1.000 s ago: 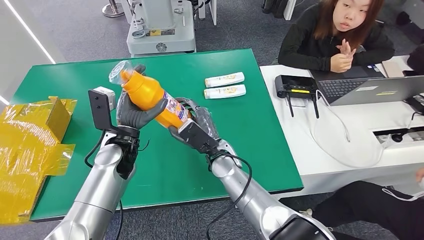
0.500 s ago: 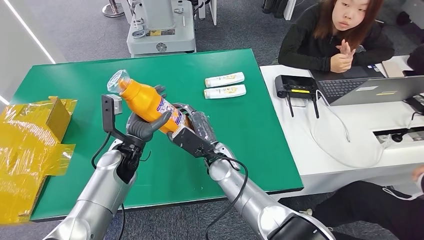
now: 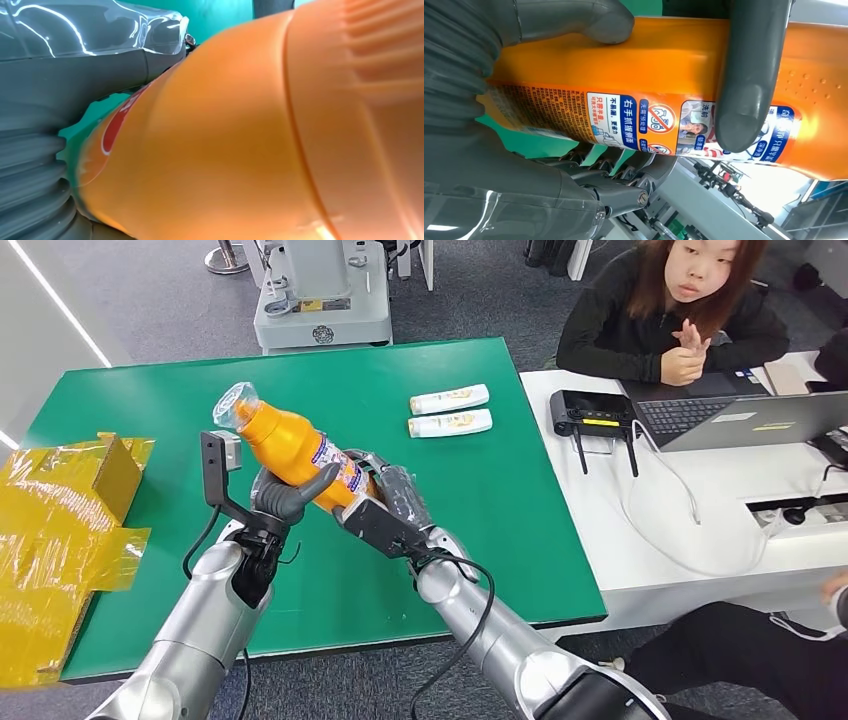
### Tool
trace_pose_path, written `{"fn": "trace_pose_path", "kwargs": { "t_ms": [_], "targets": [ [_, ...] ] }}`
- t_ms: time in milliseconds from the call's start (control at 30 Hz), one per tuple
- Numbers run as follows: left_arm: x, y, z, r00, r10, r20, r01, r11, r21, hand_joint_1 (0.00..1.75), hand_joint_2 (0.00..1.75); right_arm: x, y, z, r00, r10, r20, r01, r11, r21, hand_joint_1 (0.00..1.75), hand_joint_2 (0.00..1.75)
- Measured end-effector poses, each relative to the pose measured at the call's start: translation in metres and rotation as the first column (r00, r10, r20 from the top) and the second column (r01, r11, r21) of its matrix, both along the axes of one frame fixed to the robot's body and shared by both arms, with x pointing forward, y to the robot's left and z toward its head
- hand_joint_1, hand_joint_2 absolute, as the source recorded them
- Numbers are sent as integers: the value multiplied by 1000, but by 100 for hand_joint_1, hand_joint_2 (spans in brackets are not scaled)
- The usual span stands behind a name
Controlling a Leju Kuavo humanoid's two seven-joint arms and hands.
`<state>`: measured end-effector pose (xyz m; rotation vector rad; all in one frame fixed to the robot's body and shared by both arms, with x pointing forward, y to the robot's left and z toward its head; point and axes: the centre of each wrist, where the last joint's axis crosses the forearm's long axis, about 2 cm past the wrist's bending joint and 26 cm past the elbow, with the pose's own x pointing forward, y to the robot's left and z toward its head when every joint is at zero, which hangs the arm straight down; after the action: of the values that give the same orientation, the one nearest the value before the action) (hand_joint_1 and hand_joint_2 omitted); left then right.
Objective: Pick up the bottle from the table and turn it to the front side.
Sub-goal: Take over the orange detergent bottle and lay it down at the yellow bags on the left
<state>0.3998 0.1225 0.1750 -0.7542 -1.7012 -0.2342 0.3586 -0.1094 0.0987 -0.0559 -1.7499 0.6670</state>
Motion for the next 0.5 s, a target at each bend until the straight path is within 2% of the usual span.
{"fn": "trace_pose_path", "kwargs": {
  "t_ms": [33,133,167,233,267,300,367,433,500],
  "targets": [
    [0,0,0,1000,0,0,0,1000,0,156,175,0,0,0,1000,1,0,-1,1000,0,175,175],
    [0,0,0,1000,0,0,0,1000,0,70,175,0,0,-1,1000,1,-1,-1,1000,-2,175,175],
    [0,0,0,1000,0,0,0,1000,0,59,175,0,0,-1,1000,1,-2,-1,1000,-2,175,175],
    [0,0,0,1000,0,0,0,1000,0,59,175,0,0,-1,1000,1,-2,-1,1000,-2,175,175],
    [0,0,0,1000,2,-1,-2,1000,-1,79,175,0,0,-1,1000,1,-2,-1,1000,-2,175,175],
    [0,0,0,1000,7,-3,-8,1000,-3,90,175,0,0,-1,1000,1,-3,-1,1000,-3,175,175],
    [1,1,-1,1000,31,-4,-31,999,-15,86,175,0,0,-1,1000,-1,-5,1,1000,-7,175,175],
    [1,2,-1,999,53,3,-52,998,-25,47,175,0,-1,-1,1000,-3,-6,3,1000,-11,175,175],
    [1,3,-2,998,66,11,-65,997,-28,23,175,0,-1,-1,1000,-2,-8,2,1000,-14,175,175]
  ]
}}
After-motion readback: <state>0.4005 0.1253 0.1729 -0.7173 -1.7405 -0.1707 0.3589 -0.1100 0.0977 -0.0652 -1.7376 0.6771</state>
